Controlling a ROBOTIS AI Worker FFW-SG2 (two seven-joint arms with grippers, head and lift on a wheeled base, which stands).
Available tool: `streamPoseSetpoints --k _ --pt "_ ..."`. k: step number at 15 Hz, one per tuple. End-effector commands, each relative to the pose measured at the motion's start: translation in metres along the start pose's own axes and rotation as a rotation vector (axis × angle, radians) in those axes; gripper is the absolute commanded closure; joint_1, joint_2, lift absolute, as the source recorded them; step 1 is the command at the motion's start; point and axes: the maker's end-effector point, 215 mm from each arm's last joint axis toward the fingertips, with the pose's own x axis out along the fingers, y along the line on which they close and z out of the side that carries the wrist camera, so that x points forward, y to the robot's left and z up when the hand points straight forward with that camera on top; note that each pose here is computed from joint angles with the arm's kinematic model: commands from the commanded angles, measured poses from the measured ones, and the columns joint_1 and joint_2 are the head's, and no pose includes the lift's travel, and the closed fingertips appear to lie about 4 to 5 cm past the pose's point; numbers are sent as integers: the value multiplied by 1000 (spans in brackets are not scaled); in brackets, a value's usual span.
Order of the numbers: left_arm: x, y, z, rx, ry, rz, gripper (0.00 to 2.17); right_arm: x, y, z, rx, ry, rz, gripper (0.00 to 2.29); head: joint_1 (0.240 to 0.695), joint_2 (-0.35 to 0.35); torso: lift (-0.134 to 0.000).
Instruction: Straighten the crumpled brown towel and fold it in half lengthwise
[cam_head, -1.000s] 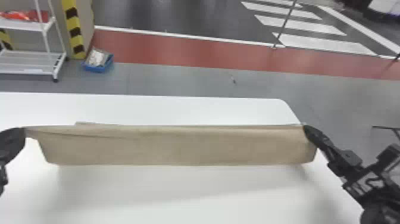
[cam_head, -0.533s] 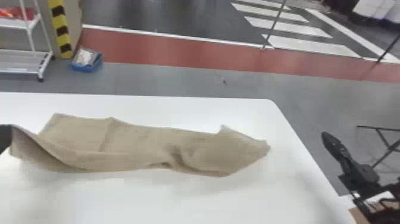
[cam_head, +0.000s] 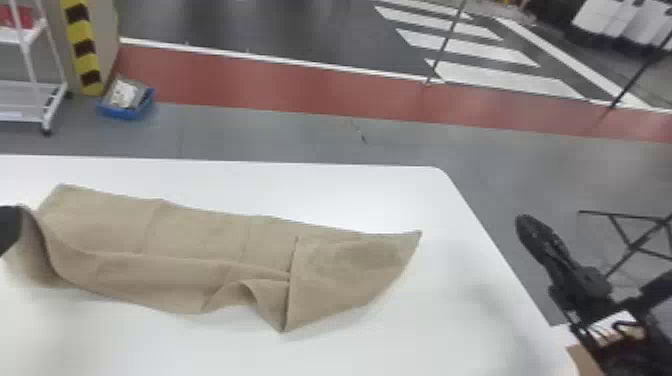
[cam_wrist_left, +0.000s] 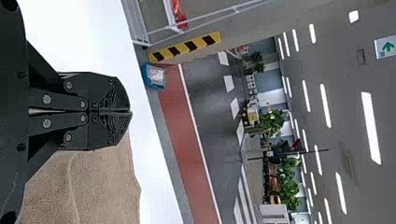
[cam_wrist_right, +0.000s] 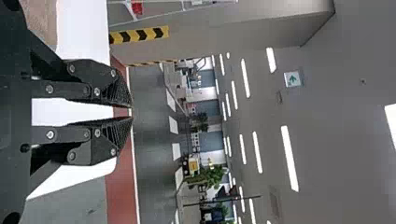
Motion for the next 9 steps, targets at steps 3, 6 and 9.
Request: streamPoseSetpoints --k 3,6,9 --pt "1 -1 -6 1 8 -5 1416 66 109 -5 50 179 163 370 695 -299 -124" --pt "1 -6 -7 0 7 -13 1416 107 207 -16 -43 307 312 380 695 -181 -124" --pt "0 -8 -9 0 7 -19 1416 128 265 -58 -222 458 407 478 695 -91 -124"
